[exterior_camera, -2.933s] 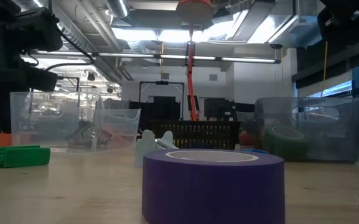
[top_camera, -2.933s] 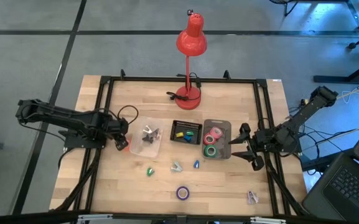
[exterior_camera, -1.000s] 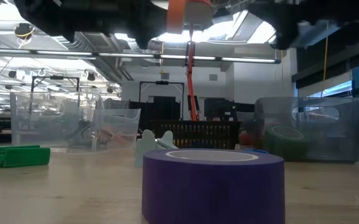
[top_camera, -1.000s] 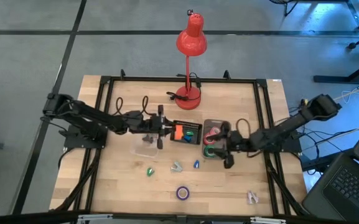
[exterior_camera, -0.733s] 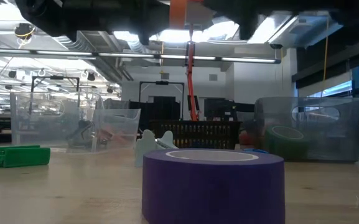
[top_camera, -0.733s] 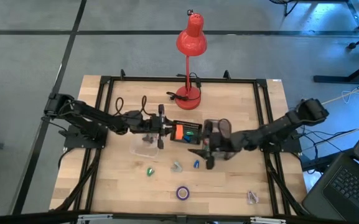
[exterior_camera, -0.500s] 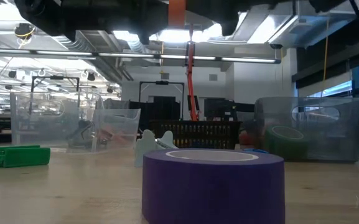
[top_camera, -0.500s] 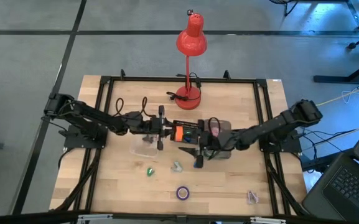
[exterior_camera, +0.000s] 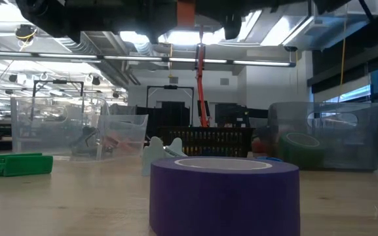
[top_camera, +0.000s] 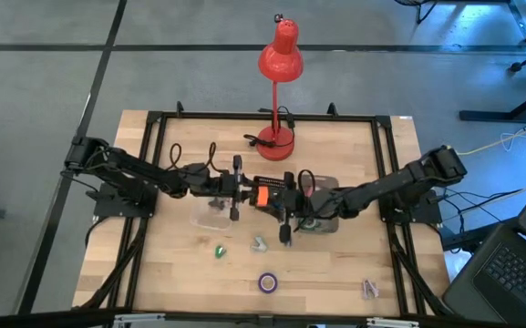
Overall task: Pick and place Stapler, Stapler remover, tape
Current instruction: Put the orange tape into the black bin
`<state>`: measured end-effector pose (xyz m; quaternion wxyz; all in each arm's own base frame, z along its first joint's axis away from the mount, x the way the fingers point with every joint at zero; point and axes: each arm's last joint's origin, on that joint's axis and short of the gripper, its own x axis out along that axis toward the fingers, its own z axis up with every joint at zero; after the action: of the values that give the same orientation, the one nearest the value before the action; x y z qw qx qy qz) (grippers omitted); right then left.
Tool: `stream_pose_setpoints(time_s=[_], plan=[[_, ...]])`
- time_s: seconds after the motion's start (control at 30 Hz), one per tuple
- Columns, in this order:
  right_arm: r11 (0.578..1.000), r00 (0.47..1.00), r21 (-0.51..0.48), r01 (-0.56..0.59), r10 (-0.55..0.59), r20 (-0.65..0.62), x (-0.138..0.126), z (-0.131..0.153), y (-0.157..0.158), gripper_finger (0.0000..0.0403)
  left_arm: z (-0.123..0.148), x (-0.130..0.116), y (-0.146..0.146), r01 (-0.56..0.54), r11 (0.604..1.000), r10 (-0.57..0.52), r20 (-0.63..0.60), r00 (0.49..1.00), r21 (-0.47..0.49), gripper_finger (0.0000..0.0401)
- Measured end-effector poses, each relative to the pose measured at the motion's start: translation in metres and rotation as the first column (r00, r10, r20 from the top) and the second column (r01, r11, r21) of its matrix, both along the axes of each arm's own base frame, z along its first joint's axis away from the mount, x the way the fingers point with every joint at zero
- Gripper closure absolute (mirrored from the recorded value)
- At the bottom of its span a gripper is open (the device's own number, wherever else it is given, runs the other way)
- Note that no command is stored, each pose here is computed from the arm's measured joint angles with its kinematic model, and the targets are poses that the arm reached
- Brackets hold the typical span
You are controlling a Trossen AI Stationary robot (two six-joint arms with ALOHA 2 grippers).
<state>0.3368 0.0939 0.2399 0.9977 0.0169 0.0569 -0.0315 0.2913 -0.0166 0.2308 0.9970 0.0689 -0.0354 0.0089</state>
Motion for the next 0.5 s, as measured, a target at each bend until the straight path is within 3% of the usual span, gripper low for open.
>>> stream_pose_setpoints(time_s=[0.03, 0.2, 0.5], plan=[[1.0, 1.0, -0.001, -0.004, 0.004, -0.004, -0.0009, 0.0012, -0.0002, 0.0368, 0.0003, 0.0002, 0.0002, -0.001, 1.0, 0.001, 0.001, 1.0, 0.002, 0.0371], [1.0, 1.0, 0.012, -0.004, 0.004, -0.011, -0.0028, 0.0039, -0.001, 0.0368, 0.0006, 0.0006, 0.0004, -0.003, 1.0, 0.003, -0.001, 1.0, -0.009, 0.0355], [0.999, 0.998, -0.022, 0.04, -0.041, -0.038, -0.0091, 0.007, 0.0009, 0.0368, 0.001, -0.0015, 0.0035, -0.117, 0.991, 0.118, -0.01, 0.993, 0.067, 0.0202]])
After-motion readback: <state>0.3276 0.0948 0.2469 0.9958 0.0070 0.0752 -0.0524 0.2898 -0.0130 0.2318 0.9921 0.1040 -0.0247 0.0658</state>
